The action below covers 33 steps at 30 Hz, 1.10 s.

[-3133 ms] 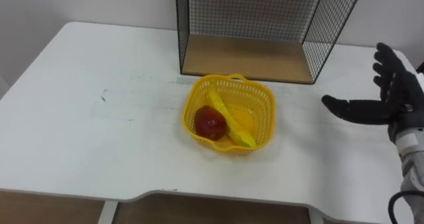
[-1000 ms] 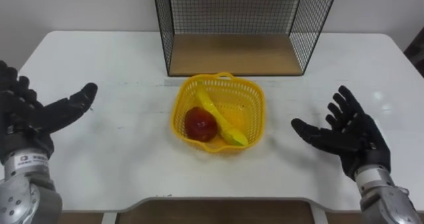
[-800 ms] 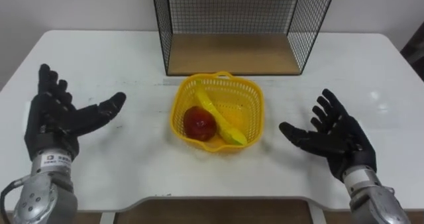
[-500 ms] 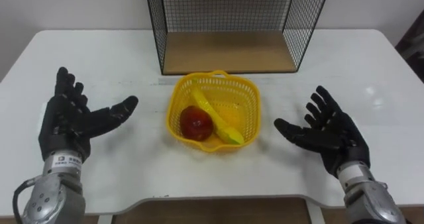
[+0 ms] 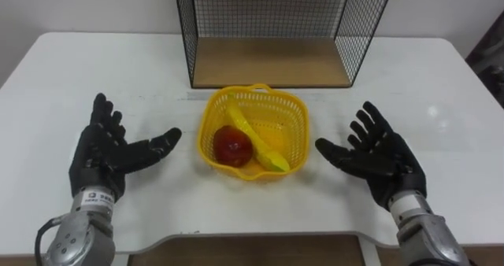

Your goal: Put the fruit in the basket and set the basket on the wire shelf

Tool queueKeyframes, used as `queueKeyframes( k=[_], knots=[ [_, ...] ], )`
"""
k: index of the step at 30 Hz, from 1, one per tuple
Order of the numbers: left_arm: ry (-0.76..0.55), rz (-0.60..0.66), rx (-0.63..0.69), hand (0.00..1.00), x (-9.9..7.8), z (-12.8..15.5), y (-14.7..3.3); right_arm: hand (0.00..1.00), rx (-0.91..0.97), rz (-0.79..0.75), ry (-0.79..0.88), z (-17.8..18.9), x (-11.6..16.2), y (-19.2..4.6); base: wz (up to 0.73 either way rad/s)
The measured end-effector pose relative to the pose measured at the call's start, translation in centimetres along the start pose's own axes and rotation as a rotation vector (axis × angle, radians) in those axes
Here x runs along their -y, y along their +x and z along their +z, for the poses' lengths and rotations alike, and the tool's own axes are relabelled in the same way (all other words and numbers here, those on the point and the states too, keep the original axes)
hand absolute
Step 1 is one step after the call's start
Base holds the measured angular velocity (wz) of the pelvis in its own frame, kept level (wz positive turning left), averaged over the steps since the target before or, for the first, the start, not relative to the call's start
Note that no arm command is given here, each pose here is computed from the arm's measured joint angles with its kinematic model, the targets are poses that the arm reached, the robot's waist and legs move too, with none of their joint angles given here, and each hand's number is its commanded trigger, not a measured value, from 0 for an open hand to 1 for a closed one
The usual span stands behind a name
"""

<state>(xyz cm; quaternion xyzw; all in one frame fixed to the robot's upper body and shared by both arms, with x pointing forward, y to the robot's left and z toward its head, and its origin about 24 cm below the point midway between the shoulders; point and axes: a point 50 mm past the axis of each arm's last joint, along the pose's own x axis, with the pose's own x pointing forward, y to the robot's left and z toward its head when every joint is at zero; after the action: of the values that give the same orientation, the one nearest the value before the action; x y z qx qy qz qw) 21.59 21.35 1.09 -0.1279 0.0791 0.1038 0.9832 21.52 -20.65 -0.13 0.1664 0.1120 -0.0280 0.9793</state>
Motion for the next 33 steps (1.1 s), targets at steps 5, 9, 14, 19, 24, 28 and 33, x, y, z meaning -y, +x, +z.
queueKeyframes(
  k=[5,9,14,19,24,28,33],
  knots=[
    [-0.035,-0.038,-0.024,0.00,0.8,-0.5,-0.1,0.00,-0.019,0.034,0.062,-0.5,-0.8,0.0,0.00],
    [-0.032,-0.065,-0.056,0.00,1.5,-1.1,-0.2,0.00,-0.037,0.058,0.059,-0.9,-1.4,0.0,0.00],
    [-0.024,-0.115,-0.116,0.00,2.1,-2.4,-0.4,0.00,-0.039,0.072,0.060,-1.0,-1.6,0.1,0.00],
    [-0.046,-0.149,-0.137,0.00,2.8,-2.9,-0.5,0.00,-0.025,0.098,0.070,-0.7,-2.3,0.5,-0.03],
    [-0.055,-0.165,-0.138,0.00,3.1,-3.0,-0.4,0.00,-0.042,0.145,0.073,-1.1,-3.1,1.0,0.00],
    [-0.053,-0.193,-0.145,0.00,3.5,-3.1,0.0,0.00,-0.065,0.157,0.080,-1.7,-3.3,1.2,0.01],
    [-0.053,-0.220,-0.152,0.00,3.9,-3.3,0.2,0.00,-0.080,0.162,0.083,-2.1,-3.2,1.2,0.00]
  ],
)
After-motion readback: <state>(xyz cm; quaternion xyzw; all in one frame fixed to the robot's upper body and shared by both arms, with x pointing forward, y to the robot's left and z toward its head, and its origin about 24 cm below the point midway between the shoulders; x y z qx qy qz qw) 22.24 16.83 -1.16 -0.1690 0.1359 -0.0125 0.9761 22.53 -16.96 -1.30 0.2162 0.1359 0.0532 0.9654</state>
